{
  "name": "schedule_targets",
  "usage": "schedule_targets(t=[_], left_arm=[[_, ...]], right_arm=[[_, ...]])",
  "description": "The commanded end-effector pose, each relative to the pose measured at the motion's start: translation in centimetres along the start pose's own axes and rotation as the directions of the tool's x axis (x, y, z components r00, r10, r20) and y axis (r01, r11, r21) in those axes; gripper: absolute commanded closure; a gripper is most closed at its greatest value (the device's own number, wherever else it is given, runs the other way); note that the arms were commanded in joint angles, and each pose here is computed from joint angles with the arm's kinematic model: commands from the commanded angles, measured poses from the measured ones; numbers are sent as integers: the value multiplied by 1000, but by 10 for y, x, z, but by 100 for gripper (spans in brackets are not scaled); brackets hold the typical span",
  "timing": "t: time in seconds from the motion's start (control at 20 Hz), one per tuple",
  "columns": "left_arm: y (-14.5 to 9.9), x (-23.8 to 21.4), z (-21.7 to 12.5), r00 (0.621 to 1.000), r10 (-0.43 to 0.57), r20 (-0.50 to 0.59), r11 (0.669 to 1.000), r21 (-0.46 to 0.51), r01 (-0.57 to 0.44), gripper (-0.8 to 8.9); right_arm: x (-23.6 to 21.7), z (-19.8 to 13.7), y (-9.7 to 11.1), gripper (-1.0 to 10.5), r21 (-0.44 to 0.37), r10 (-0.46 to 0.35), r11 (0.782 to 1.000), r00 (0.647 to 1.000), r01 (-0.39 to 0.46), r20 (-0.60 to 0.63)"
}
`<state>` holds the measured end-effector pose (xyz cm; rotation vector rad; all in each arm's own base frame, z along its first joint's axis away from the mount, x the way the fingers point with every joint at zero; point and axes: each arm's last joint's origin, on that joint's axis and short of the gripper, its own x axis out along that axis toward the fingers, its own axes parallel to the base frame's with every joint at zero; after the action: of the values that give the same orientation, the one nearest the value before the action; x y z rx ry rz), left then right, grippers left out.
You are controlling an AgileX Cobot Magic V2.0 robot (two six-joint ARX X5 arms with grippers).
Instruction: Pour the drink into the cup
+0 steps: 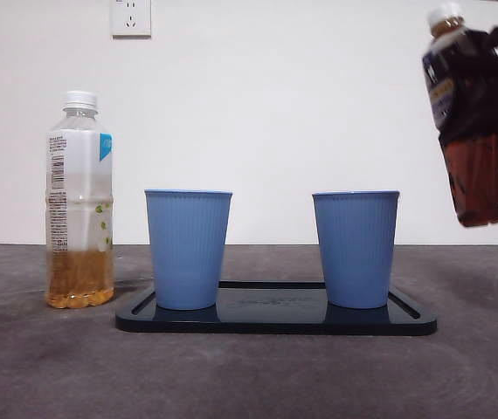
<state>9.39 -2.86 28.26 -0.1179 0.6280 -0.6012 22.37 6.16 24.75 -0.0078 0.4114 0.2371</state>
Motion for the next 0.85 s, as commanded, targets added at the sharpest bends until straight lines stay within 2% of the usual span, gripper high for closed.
schedule_targets(t=[0.05,0.3,0.55,0.85], left_arm=[[-2,-3,5,1000,0,22,1000,21,0,312],[-2,-3,5,1000,0,23,1000,22,0,312],[-2,-3,5,1000,0,20,1000,21,0,312],[-2,-3,5,1000,0,20,1000,21,0,312]], right_arm=[[0,3,1,925,61,16,998,990,-25,140],[12,-22,-3,841,82,-1,997,991,-10,131],[35,-31,-8,831,87,-21,996,992,10,127],[54,-43,-17,743,86,-40,996,994,31,97]])
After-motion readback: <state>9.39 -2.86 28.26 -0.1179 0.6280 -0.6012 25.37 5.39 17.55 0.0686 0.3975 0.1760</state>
